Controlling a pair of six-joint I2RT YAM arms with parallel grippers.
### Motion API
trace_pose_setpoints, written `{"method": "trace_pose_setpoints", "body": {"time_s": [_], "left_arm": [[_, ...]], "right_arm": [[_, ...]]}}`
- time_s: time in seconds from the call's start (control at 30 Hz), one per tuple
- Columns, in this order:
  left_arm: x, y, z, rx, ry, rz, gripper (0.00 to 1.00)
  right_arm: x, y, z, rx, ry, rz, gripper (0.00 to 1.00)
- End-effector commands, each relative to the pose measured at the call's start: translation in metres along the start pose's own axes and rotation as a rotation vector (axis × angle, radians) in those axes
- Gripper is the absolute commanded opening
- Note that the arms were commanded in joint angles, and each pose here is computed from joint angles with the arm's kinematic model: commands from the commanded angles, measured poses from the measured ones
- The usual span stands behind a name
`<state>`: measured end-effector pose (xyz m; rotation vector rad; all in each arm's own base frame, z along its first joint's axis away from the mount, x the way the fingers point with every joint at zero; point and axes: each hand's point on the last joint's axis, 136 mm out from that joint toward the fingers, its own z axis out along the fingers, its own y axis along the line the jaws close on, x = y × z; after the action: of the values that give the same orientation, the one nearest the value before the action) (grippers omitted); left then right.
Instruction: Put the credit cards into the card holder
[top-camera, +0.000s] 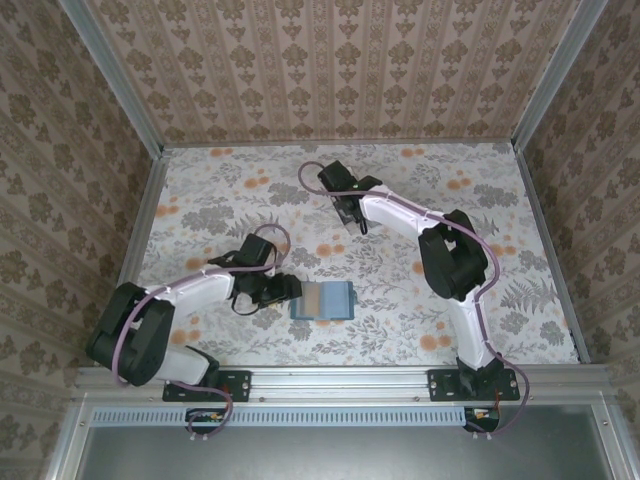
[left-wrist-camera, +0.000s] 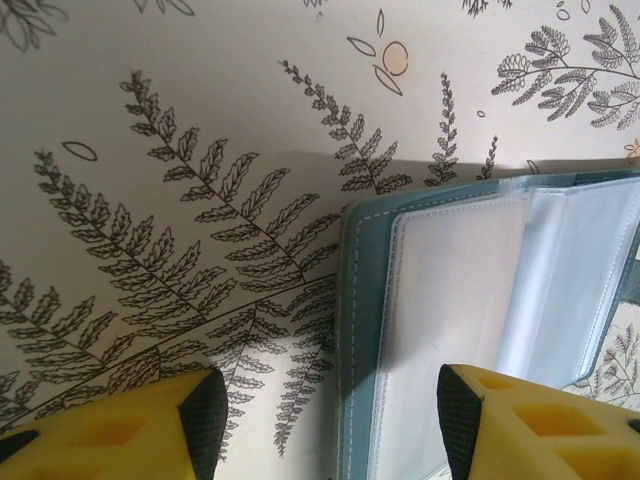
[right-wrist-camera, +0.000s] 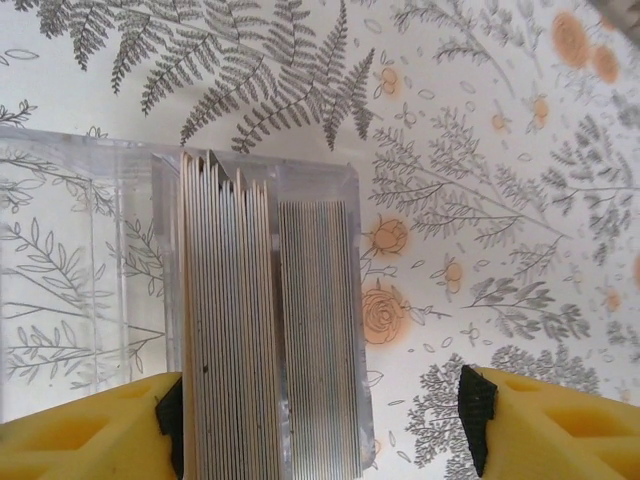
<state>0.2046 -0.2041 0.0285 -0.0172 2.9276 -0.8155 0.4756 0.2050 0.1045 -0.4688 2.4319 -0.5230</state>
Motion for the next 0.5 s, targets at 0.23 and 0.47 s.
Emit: {"method": "trace_pose_setpoints", "body": {"time_s": [0.23, 0.47], "left_arm": [[-0.0020, -0.0106, 0.0099, 0.012, 0.017, 0.019, 0.61], [-0.0002, -0.0135, 0.0133, 0.010, 0.031, 0.027, 0.61]], "right_arm": [[-0.0109, -0.0193, -0.0050, 0.106, -0.025, -0.046, 0.58], [-0.0073, -0.0098, -0.0035, 0.052, -0.006, -0.064, 0.19]]}}
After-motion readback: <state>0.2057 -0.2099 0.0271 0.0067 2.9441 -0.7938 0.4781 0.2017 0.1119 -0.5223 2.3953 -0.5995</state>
